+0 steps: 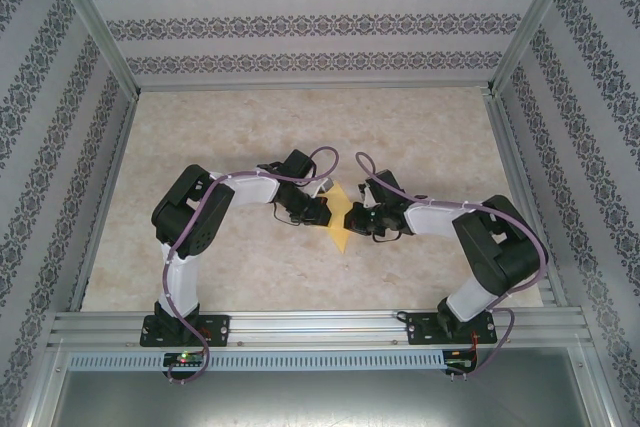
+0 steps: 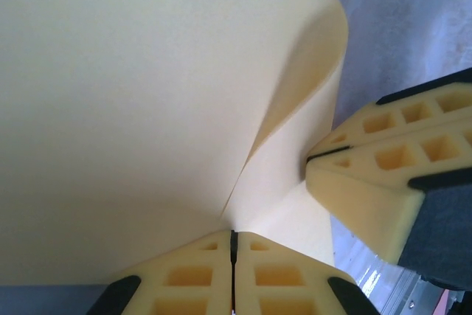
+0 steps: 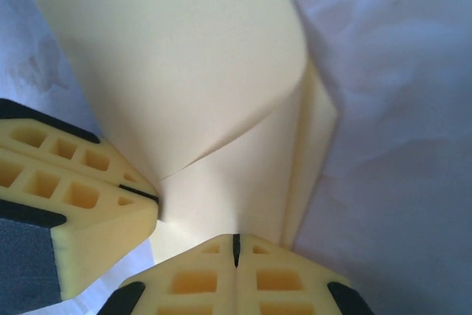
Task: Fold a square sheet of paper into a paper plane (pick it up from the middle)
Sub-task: Third fold the triangle at the center of the table.
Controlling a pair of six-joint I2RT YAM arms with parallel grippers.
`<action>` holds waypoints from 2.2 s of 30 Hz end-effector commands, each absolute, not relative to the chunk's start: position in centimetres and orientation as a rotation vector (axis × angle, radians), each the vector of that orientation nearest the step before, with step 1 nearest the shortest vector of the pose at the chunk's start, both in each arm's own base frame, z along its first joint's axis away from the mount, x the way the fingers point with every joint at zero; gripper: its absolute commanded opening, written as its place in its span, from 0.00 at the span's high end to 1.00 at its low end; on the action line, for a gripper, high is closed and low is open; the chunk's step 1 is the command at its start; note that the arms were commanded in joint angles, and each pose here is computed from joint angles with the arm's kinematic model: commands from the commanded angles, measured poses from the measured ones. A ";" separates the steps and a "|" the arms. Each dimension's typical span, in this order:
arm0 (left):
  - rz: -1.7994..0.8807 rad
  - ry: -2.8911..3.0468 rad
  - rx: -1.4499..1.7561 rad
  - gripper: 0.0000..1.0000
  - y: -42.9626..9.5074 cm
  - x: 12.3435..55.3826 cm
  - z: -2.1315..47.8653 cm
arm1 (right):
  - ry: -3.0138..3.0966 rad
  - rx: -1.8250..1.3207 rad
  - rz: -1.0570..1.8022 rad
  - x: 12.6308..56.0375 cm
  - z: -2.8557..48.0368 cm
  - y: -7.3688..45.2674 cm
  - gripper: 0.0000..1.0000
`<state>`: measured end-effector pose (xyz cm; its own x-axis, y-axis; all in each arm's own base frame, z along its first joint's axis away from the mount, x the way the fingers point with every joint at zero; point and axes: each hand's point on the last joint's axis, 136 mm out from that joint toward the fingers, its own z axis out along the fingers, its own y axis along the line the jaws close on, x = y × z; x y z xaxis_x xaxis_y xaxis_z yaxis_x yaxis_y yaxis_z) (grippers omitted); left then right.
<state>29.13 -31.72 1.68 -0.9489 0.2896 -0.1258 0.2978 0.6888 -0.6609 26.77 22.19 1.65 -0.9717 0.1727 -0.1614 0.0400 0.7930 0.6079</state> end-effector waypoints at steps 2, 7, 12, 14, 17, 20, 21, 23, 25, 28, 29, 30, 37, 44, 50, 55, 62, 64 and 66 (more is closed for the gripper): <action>-0.749 3.102 0.477 0.91 -27.1 27.0 -4.6 | 2.751 0.217 0.828 27.5 2.0 20.2 0.99; -0.752 3.100 0.479 0.91 -27.1 27.0 -4.6 | 2.713 0.158 0.915 28.2 3.9 21.7 0.99; -0.749 3.102 0.484 0.91 -27.1 27.0 -4.7 | 2.687 0.109 0.957 28.7 5.1 23.4 1.00; -0.750 3.100 0.487 0.91 -27.1 26.9 -4.6 | 2.696 0.111 0.955 29.0 4.6 23.7 1.00; -0.737 3.103 0.489 0.91 -26.9 26.9 -4.6 | 2.703 0.109 0.953 29.3 4.3 23.9 1.00; -0.734 3.105 0.490 0.91 -26.8 26.8 -4.7 | 2.732 0.105 0.891 29.5 3.4 23.5 1.00; -0.734 3.105 0.489 0.91 -26.8 26.8 -4.7 | 2.741 0.104 0.873 29.6 3.1 23.3 1.00; -0.736 3.105 0.490 0.91 -26.8 26.8 -4.7 | 2.759 0.110 0.862 29.6 2.3 22.9 1.00; -0.732 3.109 0.489 0.91 -26.7 26.7 -4.8 | 2.770 0.115 0.833 29.6 1.7 22.4 1.00; -0.717 3.113 0.494 0.91 -26.6 26.7 -4.9 | 2.786 0.117 0.794 29.6 1.0 21.7 1.00; -0.713 3.115 0.497 0.91 -26.5 26.6 -4.9 | 2.792 0.121 0.782 29.6 0.7 21.4 1.00; -0.709 3.118 0.498 0.91 -26.4 26.6 -4.9 | 2.795 0.127 0.774 29.6 0.5 21.1 1.00; -0.700 3.123 0.500 0.91 -26.4 26.6 -5.0 | 2.771 0.187 0.761 30.1 0.0 19.2 1.00; -0.697 3.130 0.500 0.91 -26.2 26.4 -5.2 | 2.734 0.237 0.781 30.9 0.5 17.7 1.00; -0.699 3.127 0.506 0.91 -26.3 26.4 -5.0 | 2.680 0.221 0.812 31.5 2.2 17.6 1.00; -0.705 3.127 0.504 0.91 -26.3 26.4 -5.0 | 2.633 0.178 0.879 31.0 4.4 18.7 1.00; -0.715 3.126 0.502 0.91 -26.4 26.4 -5.1 | 2.645 0.106 0.981 28.0 4.9 22.7 1.00; -0.716 3.126 0.502 0.91 -26.4 26.4 -5.1 | 2.663 0.105 0.997 27.3 4.2 23.5 1.00; -0.720 3.127 0.501 0.91 -26.5 26.4 -5.1 | 2.688 0.105 1.000 26.6 3.4 24.0 1.00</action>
